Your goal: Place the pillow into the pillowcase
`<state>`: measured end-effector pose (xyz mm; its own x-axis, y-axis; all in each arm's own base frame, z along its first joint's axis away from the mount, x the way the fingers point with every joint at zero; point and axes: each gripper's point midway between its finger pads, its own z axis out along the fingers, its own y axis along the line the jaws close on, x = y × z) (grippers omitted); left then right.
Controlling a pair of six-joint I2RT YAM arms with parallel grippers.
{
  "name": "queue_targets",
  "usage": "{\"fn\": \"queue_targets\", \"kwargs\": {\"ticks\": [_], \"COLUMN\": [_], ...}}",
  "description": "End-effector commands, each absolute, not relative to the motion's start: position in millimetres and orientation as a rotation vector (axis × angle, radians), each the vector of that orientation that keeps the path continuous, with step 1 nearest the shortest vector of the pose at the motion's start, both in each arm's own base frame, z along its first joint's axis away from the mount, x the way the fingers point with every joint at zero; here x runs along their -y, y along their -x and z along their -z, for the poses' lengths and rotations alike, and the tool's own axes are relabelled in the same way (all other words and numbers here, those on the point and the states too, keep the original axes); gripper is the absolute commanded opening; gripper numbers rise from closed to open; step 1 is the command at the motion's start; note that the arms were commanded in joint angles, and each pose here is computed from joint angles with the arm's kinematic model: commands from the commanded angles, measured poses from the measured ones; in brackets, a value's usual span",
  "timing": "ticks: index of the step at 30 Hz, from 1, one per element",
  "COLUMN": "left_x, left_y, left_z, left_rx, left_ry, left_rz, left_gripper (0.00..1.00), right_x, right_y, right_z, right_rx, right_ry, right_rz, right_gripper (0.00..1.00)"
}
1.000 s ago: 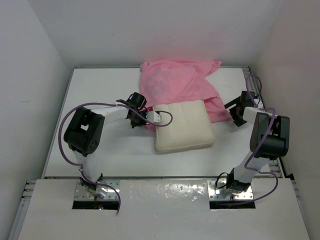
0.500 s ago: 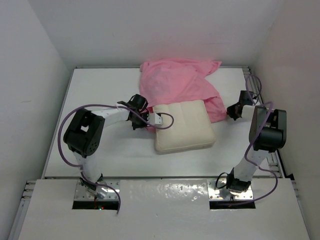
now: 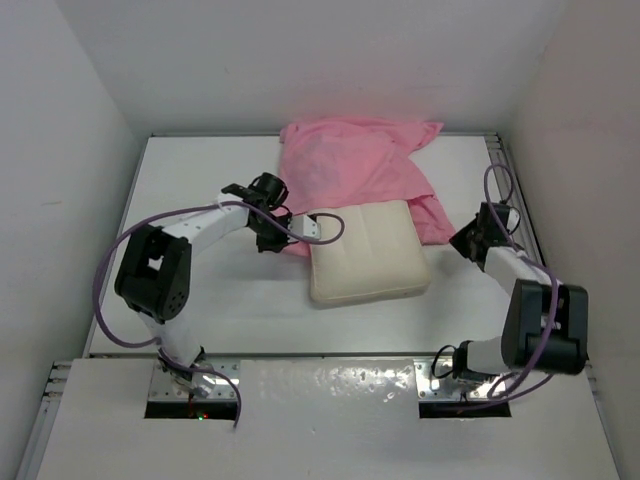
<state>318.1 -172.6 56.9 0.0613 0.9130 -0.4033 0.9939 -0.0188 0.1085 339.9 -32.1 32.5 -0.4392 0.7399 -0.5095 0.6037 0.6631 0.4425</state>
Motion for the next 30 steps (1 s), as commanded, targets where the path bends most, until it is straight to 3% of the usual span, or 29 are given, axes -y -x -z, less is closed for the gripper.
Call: {"fn": "queue_targets", "kwargs": {"ticks": [1,4,9,13,14,16,17,20,21,25,30], "left_x": [166,167,161,169,171,174,174,171,170,167,170], "left_y": [-314,-306,-273,-289,-296,-305,-311,-314,-312,-307,-305], "left_z": [-97,-90,-24,-11,-13,-16,-18,-19,-17,-9,-3], "left_rx": [-1.821,-1.770,-1.733,-1.792,-1.817,-1.828,-1.843,-1.881,-1.891,-1.894,-1.881], "left_ry": [-2.004,-2.044,-2.235,-2.163,-2.114,-2.068,-2.027,-1.984,-1.987,-2.006,-2.022], "left_rz": [0.312,0.262,0.141,0.043,0.029,-0.003,-0.034,-0.055,-0.052,-0.044,-0.015], "left_gripper": [0.00,0.00,0.00,0.00,0.00,0.02,0.05,0.31,0.44,0.63,0.76], "right_x": [29,29,22,24,24,28,29,36,37,41,47], "right_y": [-331,-315,-303,-306,-309,-313,-313,-320,-322,-340,-350], "right_z": [-58,-45,-17,-6,-4,-4,-1,1,2,7,16], "right_rx": [-2.162,-2.187,-2.292,-2.401,-2.424,-2.433,-2.441,-2.432,-2.430,-2.428,-2.464], "right_ry": [-0.882,-0.898,-0.930,-0.905,-0.898,-0.862,-0.859,-0.867,-0.888,-0.945,-1.001], "right_rz": [-0.213,-0.181,-0.223,-0.183,-0.170,-0.117,-0.093,-0.021,-0.012,0.014,0.083], "right_gripper": [0.00,0.00,0.00,0.43,0.64,0.72,0.77,0.83,0.84,0.84,0.83]}}
